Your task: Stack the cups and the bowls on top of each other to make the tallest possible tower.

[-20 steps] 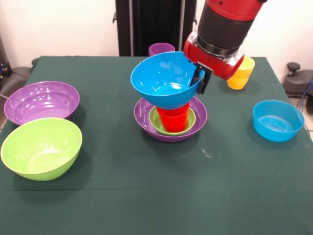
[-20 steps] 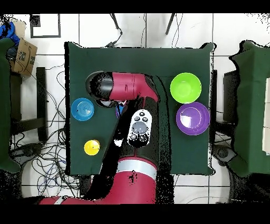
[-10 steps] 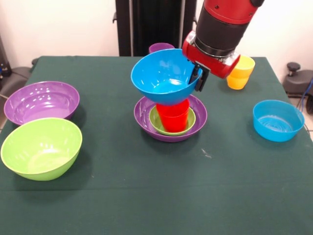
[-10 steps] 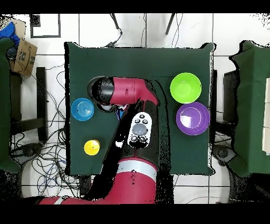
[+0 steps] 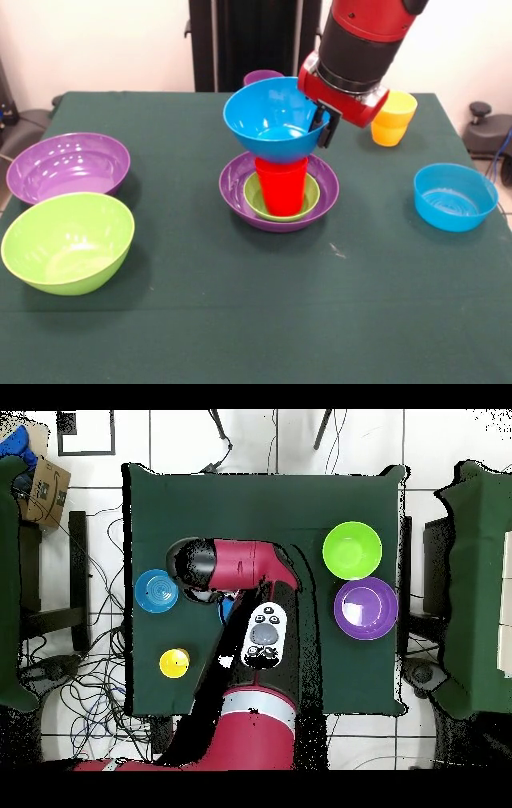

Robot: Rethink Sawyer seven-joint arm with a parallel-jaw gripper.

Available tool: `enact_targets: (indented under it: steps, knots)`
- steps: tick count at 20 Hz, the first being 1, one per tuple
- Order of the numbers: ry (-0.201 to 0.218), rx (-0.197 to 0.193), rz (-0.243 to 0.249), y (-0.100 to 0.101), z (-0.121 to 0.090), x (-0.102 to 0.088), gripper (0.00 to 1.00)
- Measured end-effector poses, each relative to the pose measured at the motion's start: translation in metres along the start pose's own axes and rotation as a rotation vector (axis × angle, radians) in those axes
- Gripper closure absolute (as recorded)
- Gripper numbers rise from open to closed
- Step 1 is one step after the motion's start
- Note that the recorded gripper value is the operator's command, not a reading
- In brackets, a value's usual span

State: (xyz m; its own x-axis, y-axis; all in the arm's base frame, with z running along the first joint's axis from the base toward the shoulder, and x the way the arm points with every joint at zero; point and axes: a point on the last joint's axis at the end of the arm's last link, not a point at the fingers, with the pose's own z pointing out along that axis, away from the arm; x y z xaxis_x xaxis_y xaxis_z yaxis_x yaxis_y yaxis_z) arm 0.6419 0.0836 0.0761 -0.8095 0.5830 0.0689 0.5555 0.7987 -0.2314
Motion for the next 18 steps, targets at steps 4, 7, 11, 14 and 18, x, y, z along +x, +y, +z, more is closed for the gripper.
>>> enact_targets:
  steps: [4, 7, 11, 14, 18]
  knots:
    - [-0.023, -0.015, 0.001, 0.0002, -0.0028, -0.0018, 1.00]
    - [-0.048, -0.030, 0.002, 0.0017, -0.0047, -0.0048, 1.00]
    - [-0.064, -0.041, 0.002, 0.0031, -0.0050, -0.0070, 1.00]
    - [-0.064, -0.041, 0.002, 0.0030, -0.0050, -0.0070, 1.00]
    - [-0.064, -0.041, 0.002, 0.0030, -0.0050, -0.0070, 1.00]
